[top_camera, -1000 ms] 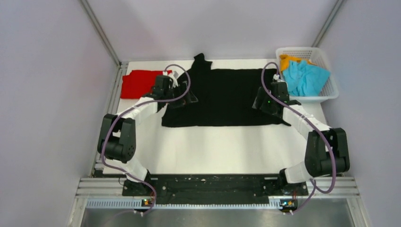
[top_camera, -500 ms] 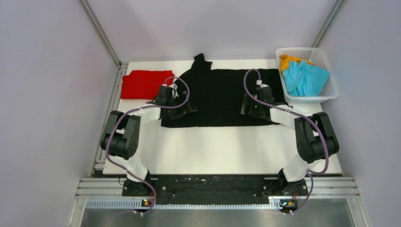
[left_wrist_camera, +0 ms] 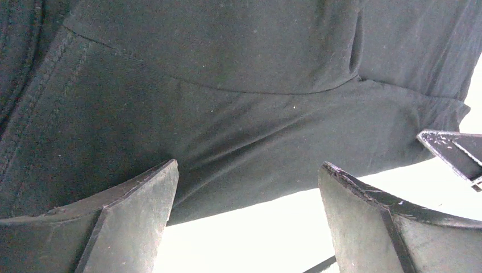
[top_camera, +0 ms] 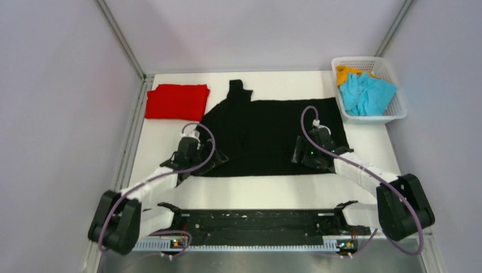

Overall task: Fold and stack the t-shirts
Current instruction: Fold the flattened tshirt in 1/3 of the way

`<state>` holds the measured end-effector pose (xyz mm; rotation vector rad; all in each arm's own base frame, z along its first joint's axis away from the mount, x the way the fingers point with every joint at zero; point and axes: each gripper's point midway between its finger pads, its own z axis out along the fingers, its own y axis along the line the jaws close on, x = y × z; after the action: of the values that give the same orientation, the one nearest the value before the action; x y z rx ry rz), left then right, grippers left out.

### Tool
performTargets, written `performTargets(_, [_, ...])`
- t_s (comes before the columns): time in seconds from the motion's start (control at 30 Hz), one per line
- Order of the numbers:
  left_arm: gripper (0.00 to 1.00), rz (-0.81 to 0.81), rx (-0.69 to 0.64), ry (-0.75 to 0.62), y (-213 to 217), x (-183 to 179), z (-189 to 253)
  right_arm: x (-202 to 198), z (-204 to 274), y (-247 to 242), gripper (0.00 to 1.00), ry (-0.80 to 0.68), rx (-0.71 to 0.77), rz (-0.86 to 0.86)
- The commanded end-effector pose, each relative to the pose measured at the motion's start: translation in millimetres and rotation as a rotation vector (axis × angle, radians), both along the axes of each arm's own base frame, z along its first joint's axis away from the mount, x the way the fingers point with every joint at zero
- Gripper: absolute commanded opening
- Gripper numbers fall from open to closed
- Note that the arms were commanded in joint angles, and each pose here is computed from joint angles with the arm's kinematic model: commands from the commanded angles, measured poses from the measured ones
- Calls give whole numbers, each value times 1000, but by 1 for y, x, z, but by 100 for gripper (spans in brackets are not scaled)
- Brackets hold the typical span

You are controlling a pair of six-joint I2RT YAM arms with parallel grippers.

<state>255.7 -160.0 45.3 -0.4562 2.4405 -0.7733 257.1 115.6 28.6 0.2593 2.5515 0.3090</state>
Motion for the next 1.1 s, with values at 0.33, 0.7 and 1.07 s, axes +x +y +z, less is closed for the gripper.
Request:
performTargets(0.33, [99, 360, 34, 273, 44, -131, -39, -103, -9, 1, 87, 233, 71, -4])
performTargets(0.7, [99, 274, 126, 40, 45, -91, 35, -51, 52, -15, 98, 0, 3, -78])
performTargets(1.07, [99, 261, 175, -86, 20, -12, 42, -32, 42, -77, 99, -13, 79, -364])
